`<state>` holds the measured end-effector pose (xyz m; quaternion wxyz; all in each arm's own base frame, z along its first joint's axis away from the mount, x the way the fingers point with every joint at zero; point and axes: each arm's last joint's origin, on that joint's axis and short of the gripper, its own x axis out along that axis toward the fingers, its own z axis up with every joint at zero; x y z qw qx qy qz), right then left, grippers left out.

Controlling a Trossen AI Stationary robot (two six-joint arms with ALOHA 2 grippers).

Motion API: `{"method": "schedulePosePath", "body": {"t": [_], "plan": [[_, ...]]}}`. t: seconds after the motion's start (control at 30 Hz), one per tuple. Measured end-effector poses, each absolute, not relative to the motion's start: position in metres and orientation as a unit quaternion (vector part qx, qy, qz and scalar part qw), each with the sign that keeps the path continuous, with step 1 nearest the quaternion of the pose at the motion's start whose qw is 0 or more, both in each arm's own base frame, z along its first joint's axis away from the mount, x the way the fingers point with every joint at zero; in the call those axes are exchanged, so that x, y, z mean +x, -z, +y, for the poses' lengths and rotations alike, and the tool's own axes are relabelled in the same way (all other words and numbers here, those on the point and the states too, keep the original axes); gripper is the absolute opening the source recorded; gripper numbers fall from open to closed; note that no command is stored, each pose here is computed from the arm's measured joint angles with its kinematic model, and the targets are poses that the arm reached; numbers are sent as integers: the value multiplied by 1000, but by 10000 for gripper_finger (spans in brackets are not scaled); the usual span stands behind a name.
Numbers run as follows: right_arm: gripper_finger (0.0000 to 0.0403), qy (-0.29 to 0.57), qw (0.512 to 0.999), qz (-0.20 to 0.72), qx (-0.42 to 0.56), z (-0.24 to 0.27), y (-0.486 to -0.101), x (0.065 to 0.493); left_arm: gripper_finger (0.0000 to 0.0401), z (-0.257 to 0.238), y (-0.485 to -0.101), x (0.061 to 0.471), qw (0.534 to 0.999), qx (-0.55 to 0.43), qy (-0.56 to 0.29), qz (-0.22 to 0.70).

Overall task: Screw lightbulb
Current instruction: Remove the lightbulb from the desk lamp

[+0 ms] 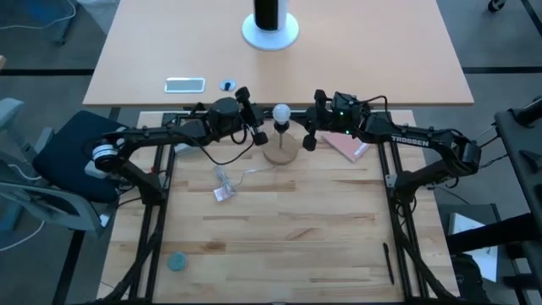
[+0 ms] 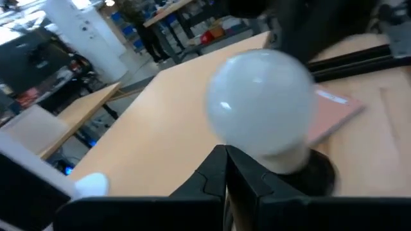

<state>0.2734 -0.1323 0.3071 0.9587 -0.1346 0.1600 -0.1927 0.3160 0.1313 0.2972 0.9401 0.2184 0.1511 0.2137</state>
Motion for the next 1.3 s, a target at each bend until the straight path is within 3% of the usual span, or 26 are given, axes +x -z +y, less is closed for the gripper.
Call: {"method": "schedulePosePath", "body": {"t": [0.13,0.33,0.53,1.3], "plan": [[0,203,953,179,-134,-135,-304,271,0,123,-297,312,945,214,-178,171],[0,167,961,176,-132,-130,-307,267,0,129,-310,304,927,227,-251,160],[0,97,977,143,-127,-125,-312,268,0,135,-305,310,926,226,-265,146],[0,123,974,143,-128,-127,-313,268,0,130,-301,314,947,224,-188,135]]}}
